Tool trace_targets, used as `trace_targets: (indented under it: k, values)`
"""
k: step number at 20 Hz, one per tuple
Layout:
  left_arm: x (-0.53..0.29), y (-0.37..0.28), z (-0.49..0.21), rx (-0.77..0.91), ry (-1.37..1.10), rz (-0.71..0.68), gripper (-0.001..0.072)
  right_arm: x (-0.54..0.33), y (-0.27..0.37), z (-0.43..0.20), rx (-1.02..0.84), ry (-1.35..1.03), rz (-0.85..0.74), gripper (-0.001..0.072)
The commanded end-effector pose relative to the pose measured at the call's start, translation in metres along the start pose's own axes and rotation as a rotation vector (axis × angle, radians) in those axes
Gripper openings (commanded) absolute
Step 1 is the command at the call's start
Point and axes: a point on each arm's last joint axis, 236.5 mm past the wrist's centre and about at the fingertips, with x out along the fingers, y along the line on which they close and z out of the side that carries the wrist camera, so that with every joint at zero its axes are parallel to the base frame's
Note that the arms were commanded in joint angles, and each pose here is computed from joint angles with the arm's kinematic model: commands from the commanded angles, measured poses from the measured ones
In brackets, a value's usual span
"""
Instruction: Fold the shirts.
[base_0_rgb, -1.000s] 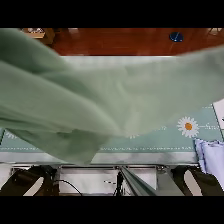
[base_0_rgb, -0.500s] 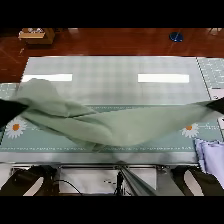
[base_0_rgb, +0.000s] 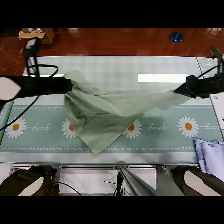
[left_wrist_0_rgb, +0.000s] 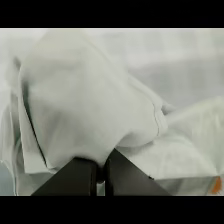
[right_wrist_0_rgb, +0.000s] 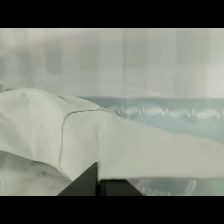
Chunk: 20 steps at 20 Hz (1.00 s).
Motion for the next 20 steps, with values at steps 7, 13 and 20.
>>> trace_targets:
  k: [7, 13, 20]
  values:
    - [0.051, 0.048, -0.029, 0.003, 0.19, 0.099, 0.04, 0.06, -0.01, 0.033, -0.03, -0.052, 0.004, 0.0031]
    - [-0.06, 0.102, -0.038, -0.126, 0.265, 0.231, 0.0574, 0.054, -0.036, 0.017, -0.071, 0.021, -0.078, 0.0031]
    - [-0.078, 0.02, -0.166, -0.294, 0.445, -0.09, 0.0568, 0.046, -0.077, 0.008, -0.147, 0.076, -0.249, 0.0031]
